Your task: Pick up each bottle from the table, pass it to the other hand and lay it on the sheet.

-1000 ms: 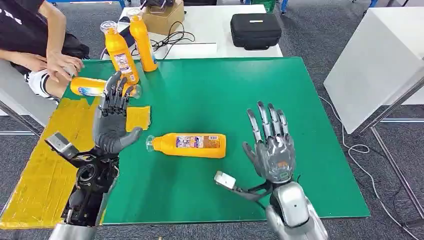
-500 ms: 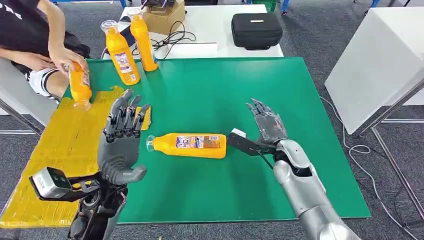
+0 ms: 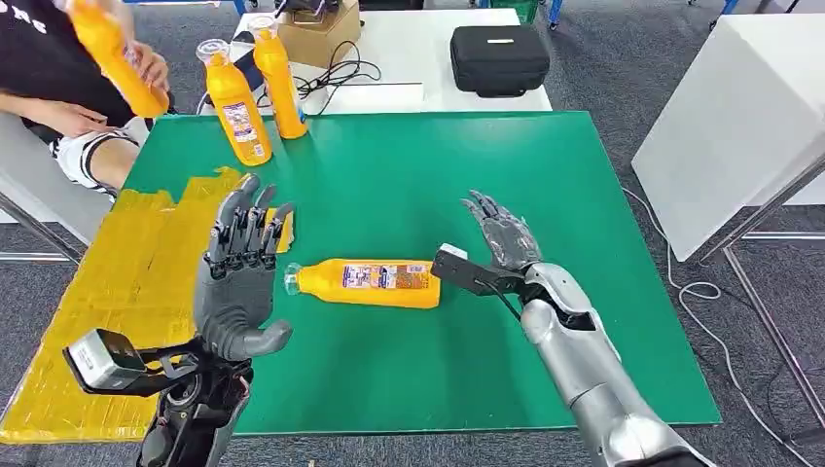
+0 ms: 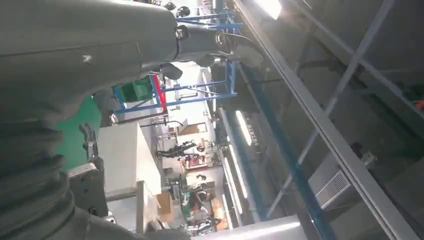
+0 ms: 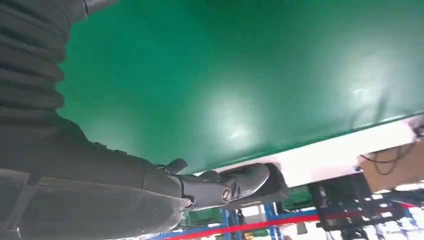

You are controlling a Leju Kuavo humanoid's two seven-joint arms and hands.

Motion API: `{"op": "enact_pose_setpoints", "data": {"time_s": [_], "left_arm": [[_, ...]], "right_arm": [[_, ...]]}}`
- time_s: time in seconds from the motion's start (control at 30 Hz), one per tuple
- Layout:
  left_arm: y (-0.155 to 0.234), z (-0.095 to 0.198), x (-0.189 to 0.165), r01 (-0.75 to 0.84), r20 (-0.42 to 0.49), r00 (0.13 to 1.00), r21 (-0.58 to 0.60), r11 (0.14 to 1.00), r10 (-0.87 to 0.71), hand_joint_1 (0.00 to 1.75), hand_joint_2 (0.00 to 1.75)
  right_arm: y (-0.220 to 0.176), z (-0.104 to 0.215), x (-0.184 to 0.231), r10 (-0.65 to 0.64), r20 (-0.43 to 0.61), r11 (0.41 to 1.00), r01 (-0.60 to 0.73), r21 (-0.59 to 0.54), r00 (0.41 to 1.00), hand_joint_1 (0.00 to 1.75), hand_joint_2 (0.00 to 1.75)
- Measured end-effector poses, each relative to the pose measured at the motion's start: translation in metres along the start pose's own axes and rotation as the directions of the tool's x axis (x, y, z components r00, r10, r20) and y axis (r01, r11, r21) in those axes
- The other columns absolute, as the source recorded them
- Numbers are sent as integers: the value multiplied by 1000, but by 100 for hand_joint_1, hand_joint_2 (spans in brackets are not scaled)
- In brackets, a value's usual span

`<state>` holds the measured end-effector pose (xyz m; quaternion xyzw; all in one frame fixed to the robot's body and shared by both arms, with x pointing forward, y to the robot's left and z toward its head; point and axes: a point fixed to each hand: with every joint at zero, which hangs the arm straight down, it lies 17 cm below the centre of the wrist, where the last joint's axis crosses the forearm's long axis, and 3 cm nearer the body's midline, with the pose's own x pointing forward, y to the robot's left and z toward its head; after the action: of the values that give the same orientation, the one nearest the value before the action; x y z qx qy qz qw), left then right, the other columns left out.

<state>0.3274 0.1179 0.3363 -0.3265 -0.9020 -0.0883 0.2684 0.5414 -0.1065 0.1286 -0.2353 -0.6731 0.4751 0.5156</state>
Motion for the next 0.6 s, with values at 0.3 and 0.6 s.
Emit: {"op": "enact_pose_setpoints", "data": {"time_s": [0.3, 0.6], "left_arm": [[-1, 3, -1, -7, -7, 1000, 3, 1000, 7, 0, 175], [-6, 6, -3, -31, -12, 999, -3, 1000, 31, 0, 175]], "right_arm": [[1, -5, 44, -4, 100, 1000, 3, 3, 995, 0, 175], [28, 2, 120, -84, 221, 993, 65, 94, 972, 0, 175]]}}
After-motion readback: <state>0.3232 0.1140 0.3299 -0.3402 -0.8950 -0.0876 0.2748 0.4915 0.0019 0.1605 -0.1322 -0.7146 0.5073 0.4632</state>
